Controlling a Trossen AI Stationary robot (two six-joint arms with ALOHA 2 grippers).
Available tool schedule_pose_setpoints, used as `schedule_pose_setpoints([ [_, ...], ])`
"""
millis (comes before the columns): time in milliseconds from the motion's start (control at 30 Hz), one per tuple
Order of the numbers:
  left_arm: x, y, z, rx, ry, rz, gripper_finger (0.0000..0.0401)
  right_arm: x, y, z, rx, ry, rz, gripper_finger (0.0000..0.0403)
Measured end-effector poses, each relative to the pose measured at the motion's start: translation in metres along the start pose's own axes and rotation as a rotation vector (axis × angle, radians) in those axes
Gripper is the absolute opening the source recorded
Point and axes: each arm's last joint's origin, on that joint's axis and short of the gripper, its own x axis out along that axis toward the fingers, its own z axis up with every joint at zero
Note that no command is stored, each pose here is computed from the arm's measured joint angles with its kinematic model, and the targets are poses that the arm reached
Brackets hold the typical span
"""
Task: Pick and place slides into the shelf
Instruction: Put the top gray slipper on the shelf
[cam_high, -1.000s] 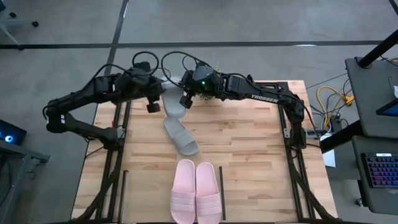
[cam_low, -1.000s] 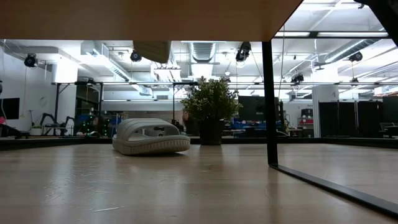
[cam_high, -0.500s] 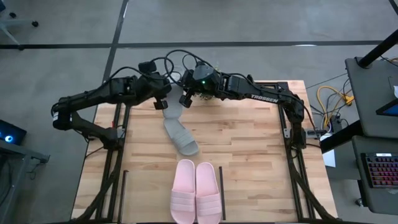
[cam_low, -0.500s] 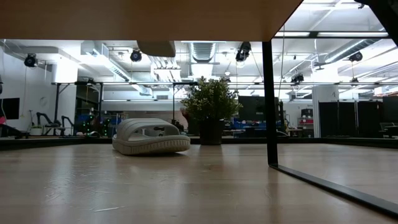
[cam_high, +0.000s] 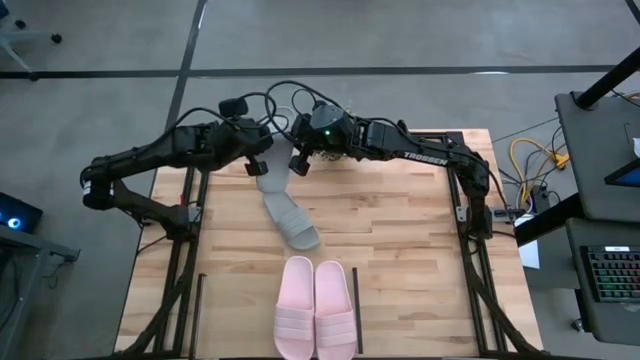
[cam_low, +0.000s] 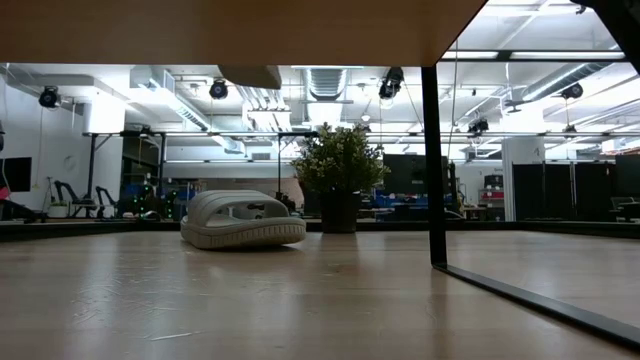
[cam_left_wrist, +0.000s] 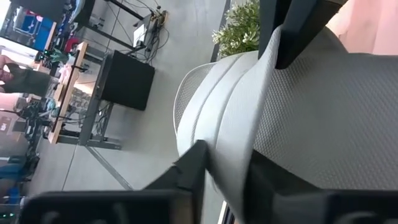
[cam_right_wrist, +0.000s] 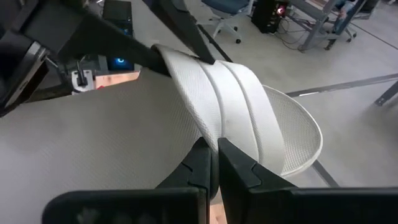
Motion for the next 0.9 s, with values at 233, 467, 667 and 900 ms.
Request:
schedule_pose_setpoints([
  [233, -0.001, 0.001, 0.0, -0.005, -0.009, -0.004, 0.0005, -0.004, -0.001, 0.002, 0.0, -0.006, 0.003, 0.0008],
  [467, -0.004, 0.001, 0.001, -0.016, -0.033, -0.022, 0.0001, -0.016, -0.004, 0.009, 0.003, -0.025, 0.002, 0.0021],
  [667, -0.015, 0.004, -0.003, -0.108, -0.093, -0.104, 0.0001, -0.037, -0.011, 0.019, -0.014, -0.062, 0.004, 0.0048],
  [900, -0.039, 0.01, -0.018, -0.183, -0.125, -0.166, 0.0, -0.081, -0.025, 0.037, -0.031, -0.123, -0.114, 0.0091],
])
